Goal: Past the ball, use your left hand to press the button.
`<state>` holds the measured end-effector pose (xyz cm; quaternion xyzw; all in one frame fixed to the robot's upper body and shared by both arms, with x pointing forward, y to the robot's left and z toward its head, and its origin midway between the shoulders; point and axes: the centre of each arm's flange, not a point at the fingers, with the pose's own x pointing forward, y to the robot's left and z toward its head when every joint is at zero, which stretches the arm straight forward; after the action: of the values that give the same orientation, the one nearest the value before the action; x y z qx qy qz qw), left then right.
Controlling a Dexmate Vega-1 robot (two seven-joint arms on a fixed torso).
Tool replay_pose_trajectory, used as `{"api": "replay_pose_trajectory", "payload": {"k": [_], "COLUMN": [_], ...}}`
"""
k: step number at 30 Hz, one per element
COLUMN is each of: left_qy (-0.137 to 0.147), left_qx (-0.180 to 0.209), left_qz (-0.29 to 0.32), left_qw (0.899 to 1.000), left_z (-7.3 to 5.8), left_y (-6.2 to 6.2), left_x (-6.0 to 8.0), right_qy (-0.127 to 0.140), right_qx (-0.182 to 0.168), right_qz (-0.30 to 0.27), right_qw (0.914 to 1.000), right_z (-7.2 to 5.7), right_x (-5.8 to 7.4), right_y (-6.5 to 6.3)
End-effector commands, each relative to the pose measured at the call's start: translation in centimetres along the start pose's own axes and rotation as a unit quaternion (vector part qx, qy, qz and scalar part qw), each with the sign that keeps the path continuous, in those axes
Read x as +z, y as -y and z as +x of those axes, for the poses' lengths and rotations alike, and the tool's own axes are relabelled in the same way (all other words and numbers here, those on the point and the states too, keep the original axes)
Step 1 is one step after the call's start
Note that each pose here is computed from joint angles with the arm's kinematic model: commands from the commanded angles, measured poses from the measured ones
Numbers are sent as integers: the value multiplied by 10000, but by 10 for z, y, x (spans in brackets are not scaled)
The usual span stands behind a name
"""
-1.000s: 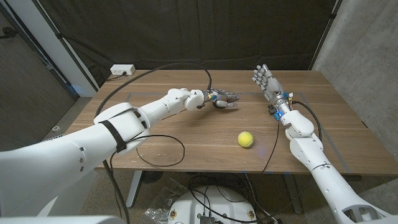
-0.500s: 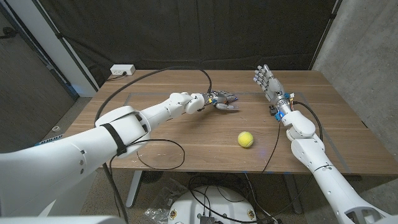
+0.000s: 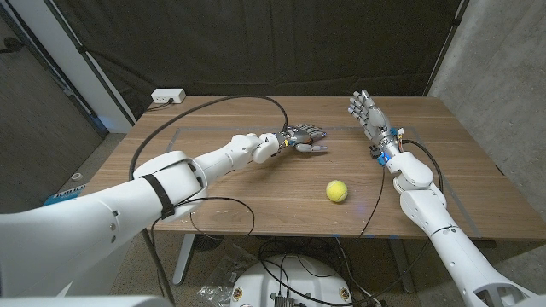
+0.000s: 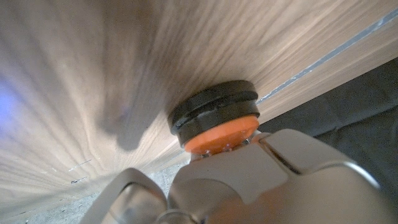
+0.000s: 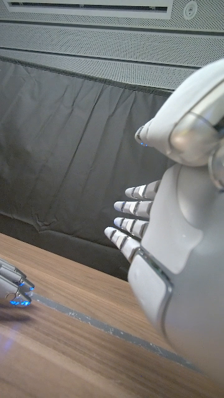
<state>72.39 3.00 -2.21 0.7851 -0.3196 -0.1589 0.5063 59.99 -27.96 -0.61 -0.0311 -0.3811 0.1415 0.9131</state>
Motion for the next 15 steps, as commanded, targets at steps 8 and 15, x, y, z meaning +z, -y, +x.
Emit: {"api": "replay_pose_trajectory", "payload": {"k": [8,15], "left_qy": [-305,-523], "left_qx": [-441,-815], "left_qz": [446,208], "left_qw": [9976,9951], "left_z": [-23,-24], "left_y": [80,102], "left_x": [18,15], "right_qy": [-65,-65], "right_qx": [47,95], "right_qz": [-21,-82], "right_qw": [10000,9999], "right_z": [4,6], "right_x": [-3,1], "right_y": [-2,-2]}}
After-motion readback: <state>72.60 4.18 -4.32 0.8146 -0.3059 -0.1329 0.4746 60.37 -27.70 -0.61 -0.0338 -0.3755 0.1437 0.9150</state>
